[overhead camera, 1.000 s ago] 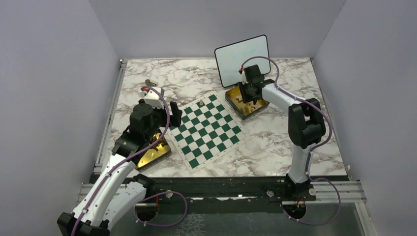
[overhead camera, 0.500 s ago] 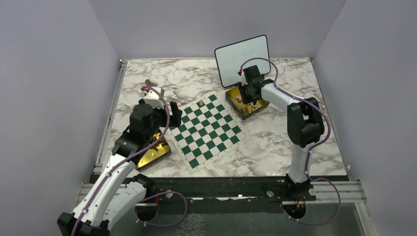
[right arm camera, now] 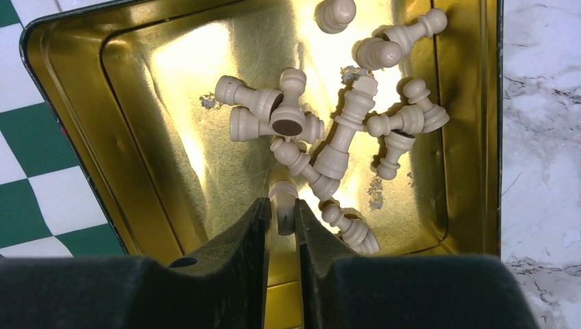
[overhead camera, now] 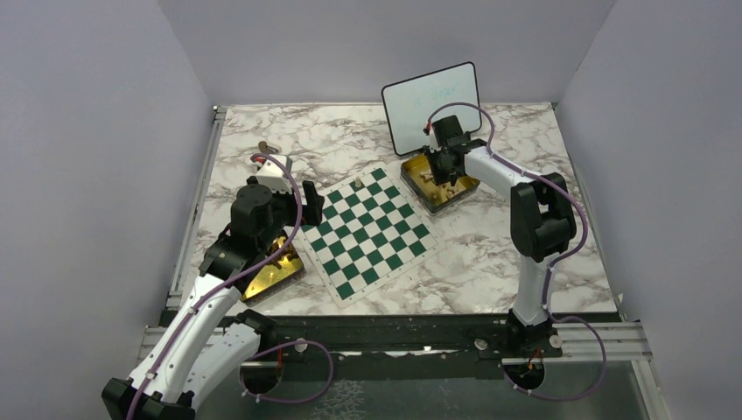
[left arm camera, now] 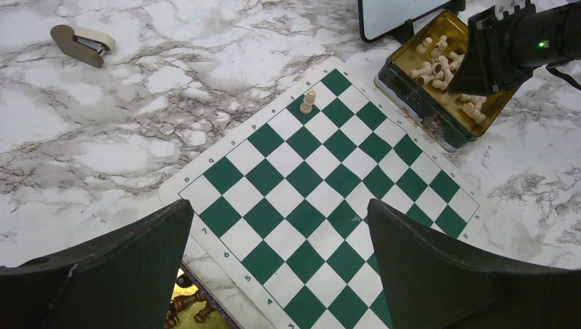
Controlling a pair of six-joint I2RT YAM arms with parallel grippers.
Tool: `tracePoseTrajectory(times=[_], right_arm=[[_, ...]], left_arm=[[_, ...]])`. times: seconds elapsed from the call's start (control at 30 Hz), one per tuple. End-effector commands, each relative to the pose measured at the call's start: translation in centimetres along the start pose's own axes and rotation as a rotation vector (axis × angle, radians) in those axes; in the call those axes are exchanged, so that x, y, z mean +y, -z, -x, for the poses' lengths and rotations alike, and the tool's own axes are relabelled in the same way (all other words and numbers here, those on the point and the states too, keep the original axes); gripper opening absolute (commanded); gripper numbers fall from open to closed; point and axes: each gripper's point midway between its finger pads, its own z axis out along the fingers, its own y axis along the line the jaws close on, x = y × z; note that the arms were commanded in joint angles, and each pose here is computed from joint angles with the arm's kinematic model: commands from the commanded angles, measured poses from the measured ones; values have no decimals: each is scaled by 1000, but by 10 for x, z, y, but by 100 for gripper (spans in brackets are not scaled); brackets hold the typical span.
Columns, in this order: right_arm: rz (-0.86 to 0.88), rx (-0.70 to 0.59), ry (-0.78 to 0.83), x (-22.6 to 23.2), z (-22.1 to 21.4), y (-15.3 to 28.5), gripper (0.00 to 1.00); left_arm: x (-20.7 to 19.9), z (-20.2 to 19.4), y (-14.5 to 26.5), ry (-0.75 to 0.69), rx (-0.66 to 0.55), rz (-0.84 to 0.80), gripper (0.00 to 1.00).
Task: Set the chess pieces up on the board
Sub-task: Pick up the chess piece from the storage box.
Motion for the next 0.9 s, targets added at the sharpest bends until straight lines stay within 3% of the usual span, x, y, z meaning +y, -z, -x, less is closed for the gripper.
tracePoseTrajectory(times=[0.0, 0.43, 0.87], right_arm=[[-22, 7, -13, -6, 3, -1, 23], [-28, 2, -26, -7, 6, 3, 15], [-26, -13, -101, -7, 21, 37, 8]], left_arm=[[-4, 4, 3, -1, -18, -20, 99], [-5, 5, 4, -3, -25, -22, 99], [-4, 3, 3, -4, -18, -16, 99]])
